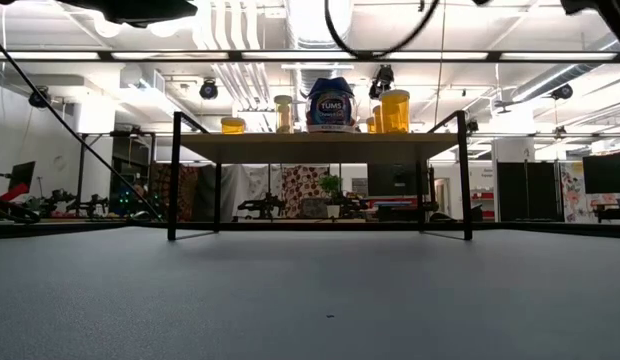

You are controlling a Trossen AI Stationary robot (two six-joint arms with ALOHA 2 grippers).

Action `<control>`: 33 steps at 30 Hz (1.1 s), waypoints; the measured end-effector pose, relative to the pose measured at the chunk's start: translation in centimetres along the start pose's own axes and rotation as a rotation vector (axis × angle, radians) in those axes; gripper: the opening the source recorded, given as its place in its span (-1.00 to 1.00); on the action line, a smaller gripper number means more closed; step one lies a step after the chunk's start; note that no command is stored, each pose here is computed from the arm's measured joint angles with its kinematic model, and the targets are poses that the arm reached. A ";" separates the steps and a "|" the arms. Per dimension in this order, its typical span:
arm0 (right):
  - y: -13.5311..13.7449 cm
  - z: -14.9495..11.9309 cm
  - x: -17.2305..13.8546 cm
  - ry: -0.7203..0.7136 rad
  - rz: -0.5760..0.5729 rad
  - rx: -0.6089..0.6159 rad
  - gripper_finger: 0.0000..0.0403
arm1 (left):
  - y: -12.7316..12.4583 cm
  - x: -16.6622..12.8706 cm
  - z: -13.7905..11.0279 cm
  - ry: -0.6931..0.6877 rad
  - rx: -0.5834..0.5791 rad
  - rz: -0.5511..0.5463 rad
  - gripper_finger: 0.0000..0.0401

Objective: Pick and place medicine bottles onto shelf by color
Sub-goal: Align the large orange pill bottle with the other large orange pill bottle on the shelf

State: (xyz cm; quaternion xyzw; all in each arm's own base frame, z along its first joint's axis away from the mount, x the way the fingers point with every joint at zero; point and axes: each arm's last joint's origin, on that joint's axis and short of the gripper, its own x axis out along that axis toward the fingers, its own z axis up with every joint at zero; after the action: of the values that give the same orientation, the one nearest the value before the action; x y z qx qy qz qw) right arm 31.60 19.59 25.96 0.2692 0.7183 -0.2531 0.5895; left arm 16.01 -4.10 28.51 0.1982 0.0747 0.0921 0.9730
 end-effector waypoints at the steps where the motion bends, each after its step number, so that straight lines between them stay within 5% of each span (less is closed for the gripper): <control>1: 0.0 -0.1 0.5 0.006 -0.006 0.008 0.19 | 0.0 0.0 0.0 0.000 0.000 0.000 -0.96; 33: -0.3 -1.7 5.4 0.072 -0.070 -0.175 0.19 | 0.0 0.0 0.0 -0.001 0.005 -0.001 -0.96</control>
State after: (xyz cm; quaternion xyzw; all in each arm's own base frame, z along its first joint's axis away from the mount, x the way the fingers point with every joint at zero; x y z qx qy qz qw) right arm 29.34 21.00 20.97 0.2004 0.7673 -0.1997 0.5756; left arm 16.01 -4.11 28.51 0.2007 0.0747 0.0912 0.9725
